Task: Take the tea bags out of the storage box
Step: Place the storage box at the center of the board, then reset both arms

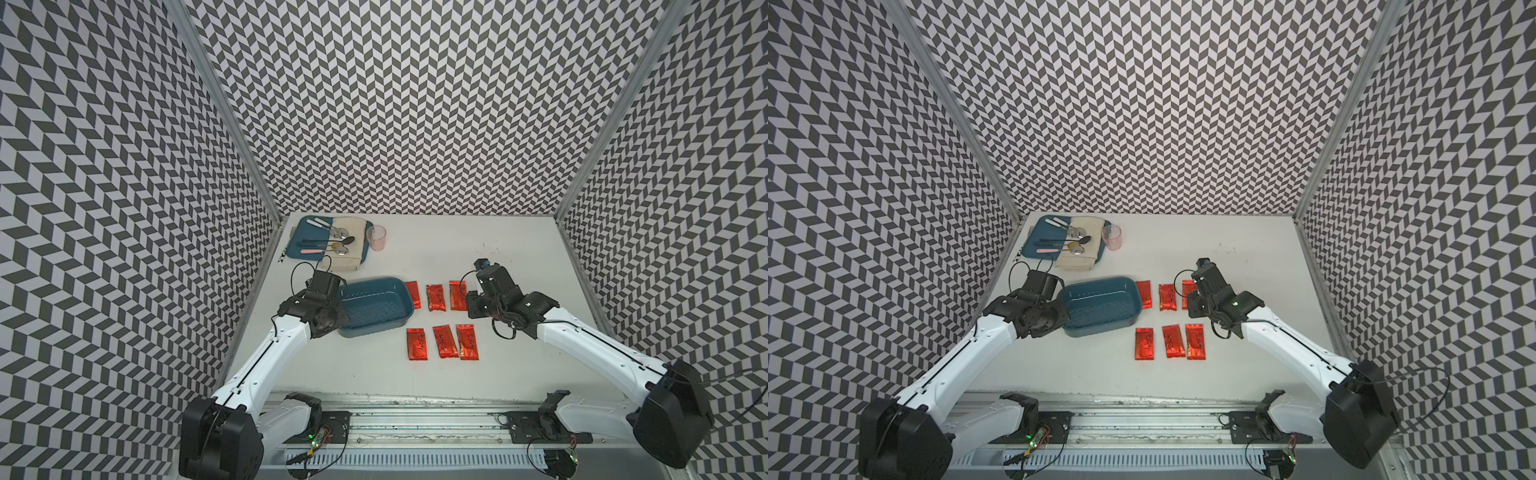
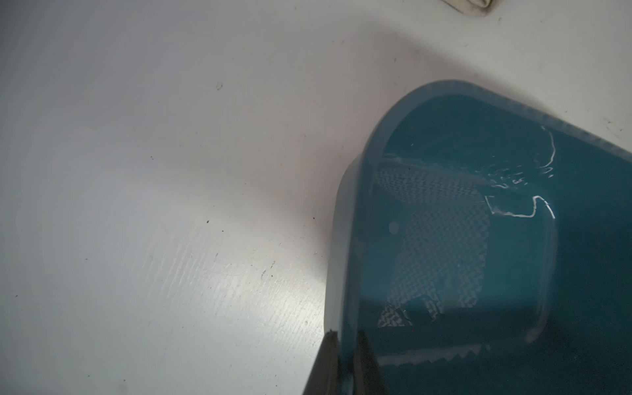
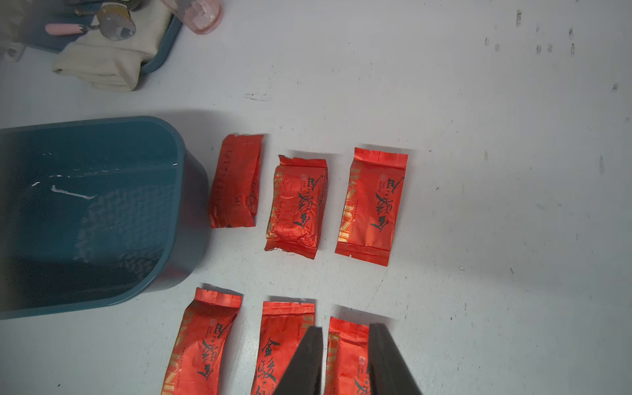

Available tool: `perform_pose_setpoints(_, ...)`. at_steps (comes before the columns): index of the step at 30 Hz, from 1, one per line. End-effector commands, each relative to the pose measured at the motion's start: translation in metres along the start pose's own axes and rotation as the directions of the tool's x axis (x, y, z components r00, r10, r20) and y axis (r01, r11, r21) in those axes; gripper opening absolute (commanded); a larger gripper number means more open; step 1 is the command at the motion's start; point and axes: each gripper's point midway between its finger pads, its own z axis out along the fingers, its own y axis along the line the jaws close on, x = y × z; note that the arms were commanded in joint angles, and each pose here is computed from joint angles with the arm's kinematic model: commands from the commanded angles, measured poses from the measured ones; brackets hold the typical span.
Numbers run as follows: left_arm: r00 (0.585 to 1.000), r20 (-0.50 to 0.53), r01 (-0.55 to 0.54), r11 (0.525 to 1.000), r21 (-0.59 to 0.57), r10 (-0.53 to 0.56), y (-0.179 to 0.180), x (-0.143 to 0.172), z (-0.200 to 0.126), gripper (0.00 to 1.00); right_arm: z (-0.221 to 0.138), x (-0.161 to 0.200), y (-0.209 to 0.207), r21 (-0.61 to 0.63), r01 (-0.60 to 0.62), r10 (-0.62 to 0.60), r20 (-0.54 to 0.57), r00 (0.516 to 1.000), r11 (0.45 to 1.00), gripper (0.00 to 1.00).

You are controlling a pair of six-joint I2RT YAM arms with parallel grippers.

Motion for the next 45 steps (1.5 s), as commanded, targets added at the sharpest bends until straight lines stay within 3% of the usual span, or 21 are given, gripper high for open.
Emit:
perform_pose_setpoints(1,0.997,0.059,0.049,0.998,-0.043,-0.046,0.009,-0.007,-0.007,0.03,0.002,-0.006,0.009,-0.054,0.008,-0.007,0.033,0.999,0.998,0.28)
perform_pose_setpoints(9,1.000,0.020,0.026,0.996,-0.080,-0.024,0.010,-0.003,0.001,0.13,-0.002,-0.008,0.012,-0.071,0.013,-0.011,0.037,0.999,0.997,0.29)
perform_pose_setpoints(16,0.998,0.047,0.031,0.996,-0.078,-0.027,0.011,-0.008,-0.003,0.35,-0.001,-0.009,0.007,-0.053,0.004,-0.002,0.044,0.999,0.999,0.31)
perform_pose_setpoints(20,0.994,0.096,0.047,0.998,-0.043,-0.043,0.009,-0.016,-0.015,0.48,-0.009,-0.019,0.001,-0.041,-0.010,0.013,0.081,0.997,0.999,0.44)
perform_pose_setpoints(22,0.983,0.179,0.047,0.999,0.017,-0.049,-0.001,-0.033,-0.030,0.56,-0.018,-0.030,-0.004,-0.026,-0.025,0.028,0.125,0.992,0.999,0.52)
perform_pose_setpoints(25,0.918,0.381,0.070,0.992,0.104,-0.105,-0.011,-0.072,-0.061,0.83,-0.039,-0.054,-0.017,0.005,-0.056,0.053,0.247,0.968,0.998,0.69)
perform_pose_setpoints(27,0.833,0.536,0.082,0.989,0.121,-0.135,-0.008,-0.098,-0.078,1.00,-0.054,-0.071,-0.032,0.045,-0.082,0.058,0.385,0.921,0.996,0.90)
perform_pose_setpoints(28,0.776,0.611,0.092,0.987,0.129,-0.152,-0.006,-0.109,-0.084,1.00,-0.061,-0.075,-0.040,0.063,-0.103,0.063,0.456,0.888,0.993,0.99)
perform_pose_setpoints(32,0.525,0.842,0.114,0.991,0.076,-0.125,0.024,-0.122,-0.079,1.00,-0.089,-0.072,-0.091,0.177,-0.220,0.014,0.747,0.665,0.959,0.99)
perform_pose_setpoints(33,0.481,0.870,0.100,0.993,0.069,-0.109,0.028,-0.118,-0.076,0.99,-0.097,-0.067,-0.102,0.210,-0.243,-0.018,0.791,0.612,0.947,0.99)
perform_pose_setpoints(35,0.412,0.910,0.005,0.998,0.059,-0.056,0.024,-0.115,-0.075,0.98,-0.104,-0.056,-0.126,0.275,-0.300,-0.069,0.831,0.552,0.914,0.99)
perform_pose_setpoints(37,0.398,0.917,-0.080,0.996,0.042,-0.006,0.014,-0.113,-0.072,0.97,-0.104,-0.051,-0.145,0.306,-0.362,-0.072,0.841,0.537,0.881,1.00)
perform_pose_setpoints(40,0.393,0.918,-0.107,0.994,-0.012,0.053,0.011,-0.115,-0.056,0.96,-0.075,-0.048,-0.170,0.375,-0.379,-0.072,0.785,0.615,0.846,0.99)
perform_pose_setpoints(42,0.386,0.918,-0.137,0.990,-0.038,0.088,0.012,-0.114,-0.041,0.96,-0.057,-0.042,-0.186,0.412,-0.402,-0.067,0.763,0.643,0.818,0.99)
perform_pose_setpoints(44,0.400,0.910,-0.151,0.987,-0.054,0.111,0.014,-0.117,-0.025,0.96,-0.047,-0.032,-0.196,0.406,-0.411,-0.065,0.771,0.634,0.816,0.99)
perform_pose_setpoints(45,0.413,0.902,-0.165,0.984,-0.062,0.126,0.013,-0.119,-0.015,0.96,-0.049,-0.029,-0.201,0.384,-0.430,-0.064,0.801,0.595,0.817,1.00)
